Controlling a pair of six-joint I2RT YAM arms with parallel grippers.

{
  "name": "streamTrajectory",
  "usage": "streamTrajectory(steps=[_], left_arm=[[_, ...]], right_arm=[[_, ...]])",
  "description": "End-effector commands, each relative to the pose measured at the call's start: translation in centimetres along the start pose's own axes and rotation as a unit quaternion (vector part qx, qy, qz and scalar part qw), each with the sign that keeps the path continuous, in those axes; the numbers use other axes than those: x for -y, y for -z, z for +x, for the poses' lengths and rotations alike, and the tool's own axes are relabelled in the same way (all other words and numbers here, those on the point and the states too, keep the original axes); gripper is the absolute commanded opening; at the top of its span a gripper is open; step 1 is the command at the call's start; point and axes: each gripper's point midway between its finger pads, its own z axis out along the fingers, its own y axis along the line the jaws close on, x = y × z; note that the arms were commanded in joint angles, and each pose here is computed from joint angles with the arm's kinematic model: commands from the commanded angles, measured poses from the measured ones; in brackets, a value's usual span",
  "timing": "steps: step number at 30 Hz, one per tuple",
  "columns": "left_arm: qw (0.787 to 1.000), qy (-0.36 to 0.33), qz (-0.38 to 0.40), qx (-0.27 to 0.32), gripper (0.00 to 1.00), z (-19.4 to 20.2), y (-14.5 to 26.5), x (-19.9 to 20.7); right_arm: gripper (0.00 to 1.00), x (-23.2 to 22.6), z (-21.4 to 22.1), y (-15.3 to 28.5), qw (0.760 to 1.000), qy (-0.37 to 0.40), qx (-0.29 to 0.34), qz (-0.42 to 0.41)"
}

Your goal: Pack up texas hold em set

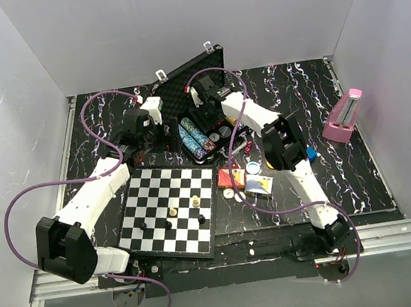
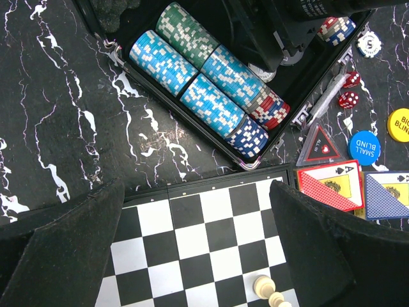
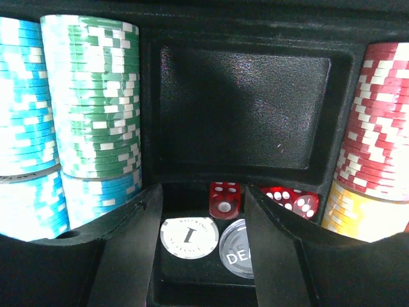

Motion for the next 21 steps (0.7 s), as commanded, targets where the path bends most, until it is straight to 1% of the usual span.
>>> streamTrajectory(steps=[1, 3, 14, 16, 17, 21], left_arm=[[1.000, 0.002, 0.004, 0.017, 0.98, -1.4, 0.7, 0.2], [1.000, 0.002, 0.004, 0.018, 0.98, -1.4, 0.8, 0.2], [1.000, 0.002, 0.005, 0.016, 0.98, -1.3, 0.7, 0.2], [1.000, 0.002, 0.004, 0.015, 0.98, -1.3, 0.7, 0.2], [1.000, 0.001, 0.003, 0.015, 0.98, -1.3, 0.7, 0.1], [1.000, -0.002, -0.005, 0.019, 0.98, -1.4, 0.8, -0.2]], right_arm=[[0.63, -0.2, -3.6, 3.9, 0.998, 0.001, 0.057, -0.003], [0.63, -0.9, -4.2, 4.7, 0.997, 0.002, 0.070, -0.022], [0.66, -1.8, -6.0, 7.9, 0.993, -0.003, 0.108, -0.043], [0.65, -1.6, -5.8, 8.4, 0.993, -0.008, 0.111, -0.036], [0.65, -1.4, -5.6, 8.8, 0.993, -0.025, 0.112, -0.033], [0.63, -0.6, -4.1, 11.8, 0.990, -0.058, 0.132, -0.010]])
